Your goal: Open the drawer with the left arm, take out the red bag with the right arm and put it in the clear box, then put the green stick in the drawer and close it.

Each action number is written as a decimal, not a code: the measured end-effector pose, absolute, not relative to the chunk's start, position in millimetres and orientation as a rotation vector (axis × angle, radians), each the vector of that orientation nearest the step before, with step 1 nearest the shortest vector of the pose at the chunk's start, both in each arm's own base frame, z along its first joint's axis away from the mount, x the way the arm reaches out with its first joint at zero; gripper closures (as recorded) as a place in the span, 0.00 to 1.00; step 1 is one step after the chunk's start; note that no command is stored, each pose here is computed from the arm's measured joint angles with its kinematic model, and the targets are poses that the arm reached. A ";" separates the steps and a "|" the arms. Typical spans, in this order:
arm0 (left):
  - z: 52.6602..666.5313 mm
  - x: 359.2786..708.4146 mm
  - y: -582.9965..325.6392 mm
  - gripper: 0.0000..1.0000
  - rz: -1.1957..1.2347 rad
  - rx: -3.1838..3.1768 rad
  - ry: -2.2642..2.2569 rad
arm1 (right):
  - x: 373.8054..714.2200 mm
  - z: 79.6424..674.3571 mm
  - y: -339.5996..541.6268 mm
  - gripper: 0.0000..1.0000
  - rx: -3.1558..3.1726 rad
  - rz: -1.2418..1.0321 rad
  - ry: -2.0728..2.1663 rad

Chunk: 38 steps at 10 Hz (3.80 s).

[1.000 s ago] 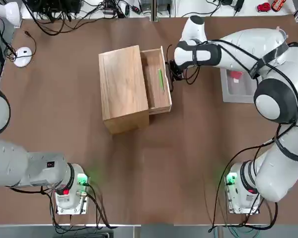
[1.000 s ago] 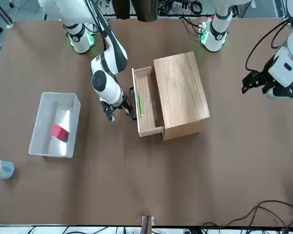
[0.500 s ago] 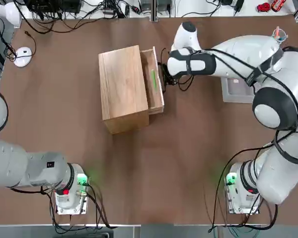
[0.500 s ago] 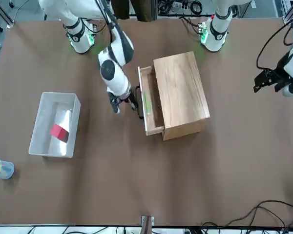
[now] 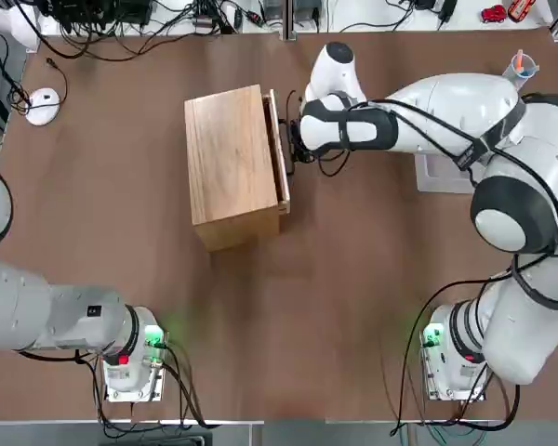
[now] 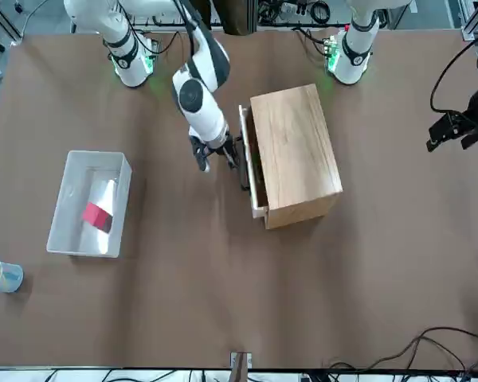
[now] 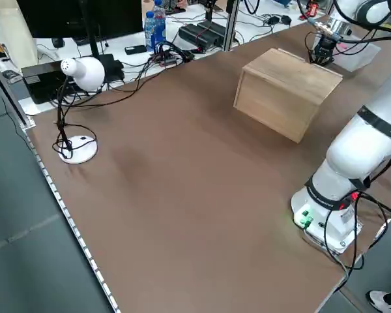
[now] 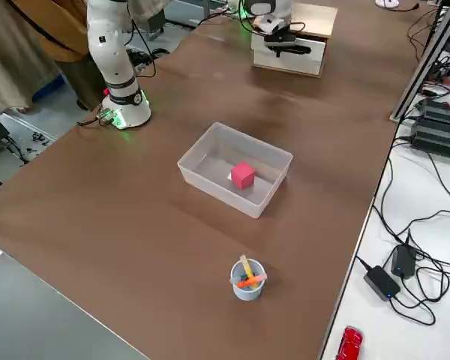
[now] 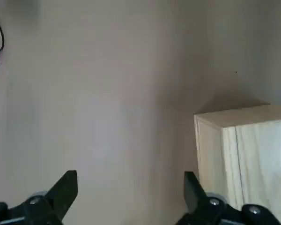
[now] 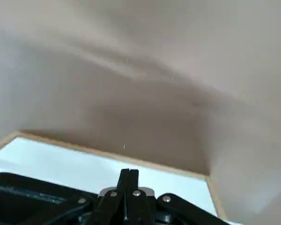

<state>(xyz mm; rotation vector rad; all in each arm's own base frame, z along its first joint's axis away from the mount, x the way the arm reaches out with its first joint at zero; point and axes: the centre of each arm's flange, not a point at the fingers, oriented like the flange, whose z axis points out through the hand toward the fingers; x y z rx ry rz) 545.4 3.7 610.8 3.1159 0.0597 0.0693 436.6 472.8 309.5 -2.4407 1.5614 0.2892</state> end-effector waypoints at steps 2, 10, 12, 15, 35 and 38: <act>611.8 546.8 0.8 0.00 0.074 3.116 0.051 | 424.4 318.8 492.0 0.99 -2.388 0.270 1.577; 614.1 565.8 -2.9 0.01 0.068 3.116 0.040 | 445.5 323.5 484.6 0.99 -2.443 0.303 1.588; 612.8 566.4 -5.9 0.01 0.063 3.116 0.032 | 514.5 353.7 398.6 0.98 -2.566 0.362 1.484; 610.3 566.2 -10.0 0.01 0.045 3.112 0.023 | 602.7 407.3 175.1 0.80 -2.656 0.403 1.222; 607.9 566.8 -18.9 0.00 0.030 3.107 0.012 | 586.8 591.6 -61.5 0.00 -3.123 0.014 0.139; 607.9 566.9 -18.9 0.00 0.030 3.107 0.013 | 586.7 588.8 -60.4 0.00 -3.124 0.021 0.136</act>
